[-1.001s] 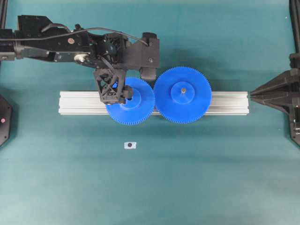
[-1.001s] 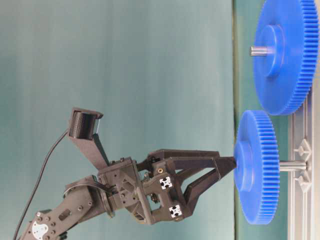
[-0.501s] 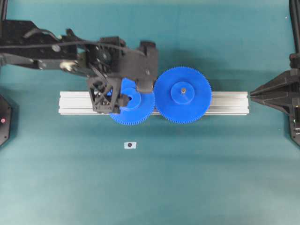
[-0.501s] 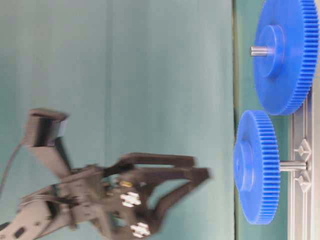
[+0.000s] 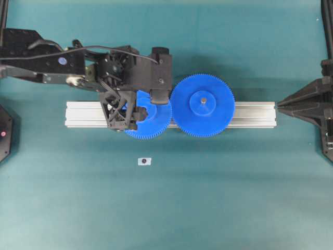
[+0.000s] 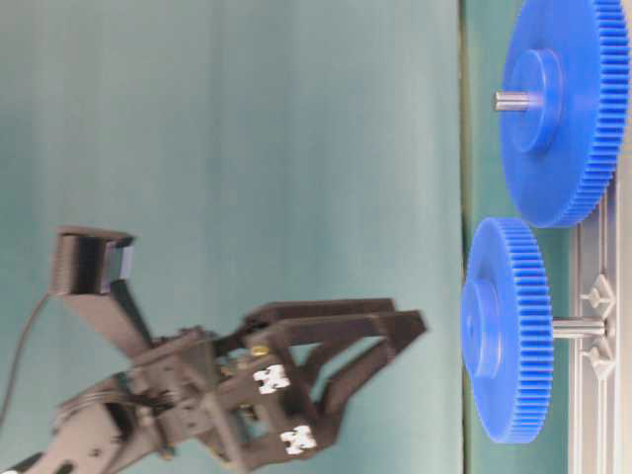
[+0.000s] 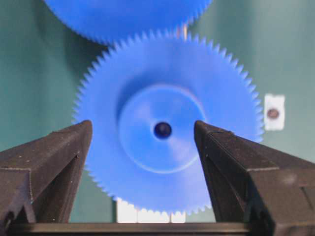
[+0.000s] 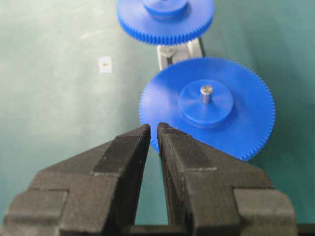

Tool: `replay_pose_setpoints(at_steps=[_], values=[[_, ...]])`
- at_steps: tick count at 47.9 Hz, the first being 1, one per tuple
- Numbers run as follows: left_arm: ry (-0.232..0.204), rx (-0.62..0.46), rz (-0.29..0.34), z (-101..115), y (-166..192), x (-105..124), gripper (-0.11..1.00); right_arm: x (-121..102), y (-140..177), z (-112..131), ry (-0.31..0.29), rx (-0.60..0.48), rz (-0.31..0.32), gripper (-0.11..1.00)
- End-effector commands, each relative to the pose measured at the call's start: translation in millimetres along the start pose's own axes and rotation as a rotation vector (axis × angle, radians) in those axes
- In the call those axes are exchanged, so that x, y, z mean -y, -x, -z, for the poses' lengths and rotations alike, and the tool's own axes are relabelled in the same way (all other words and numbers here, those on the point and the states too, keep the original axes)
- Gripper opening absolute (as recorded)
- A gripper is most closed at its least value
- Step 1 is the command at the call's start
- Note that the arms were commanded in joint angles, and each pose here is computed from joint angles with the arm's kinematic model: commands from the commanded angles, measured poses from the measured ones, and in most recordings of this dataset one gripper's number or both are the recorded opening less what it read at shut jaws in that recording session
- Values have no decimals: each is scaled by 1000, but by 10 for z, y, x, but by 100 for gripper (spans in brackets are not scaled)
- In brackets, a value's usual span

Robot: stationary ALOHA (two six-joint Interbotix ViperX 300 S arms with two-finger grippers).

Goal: Insert the small gear onto the shaft.
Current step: 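Lower the gear onto the shaft, meshing teeth with the large gear, then open the left gripper and withdraw it to the left side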

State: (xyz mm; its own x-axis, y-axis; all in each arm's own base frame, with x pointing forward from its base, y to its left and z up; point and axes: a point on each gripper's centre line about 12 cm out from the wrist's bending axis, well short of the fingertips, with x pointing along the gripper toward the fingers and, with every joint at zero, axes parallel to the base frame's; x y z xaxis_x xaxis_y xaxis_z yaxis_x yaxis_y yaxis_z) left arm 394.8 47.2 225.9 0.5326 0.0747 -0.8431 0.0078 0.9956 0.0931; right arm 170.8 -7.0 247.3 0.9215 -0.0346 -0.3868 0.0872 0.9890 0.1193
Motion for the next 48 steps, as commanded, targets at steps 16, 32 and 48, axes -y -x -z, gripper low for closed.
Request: replay_pose_setpoints(at_steps=[16, 32, 48], values=[[23, 24, 4, 67, -212, 64, 80, -3, -3, -39, -11, 11, 0, 27], [22, 53, -2, -26, 134, 36, 80, -2, -1, -37, -14, 12, 0, 27], [28, 213, -20, -14, 924, 39, 80, -1, 0, -32, -14, 12, 0, 27]])
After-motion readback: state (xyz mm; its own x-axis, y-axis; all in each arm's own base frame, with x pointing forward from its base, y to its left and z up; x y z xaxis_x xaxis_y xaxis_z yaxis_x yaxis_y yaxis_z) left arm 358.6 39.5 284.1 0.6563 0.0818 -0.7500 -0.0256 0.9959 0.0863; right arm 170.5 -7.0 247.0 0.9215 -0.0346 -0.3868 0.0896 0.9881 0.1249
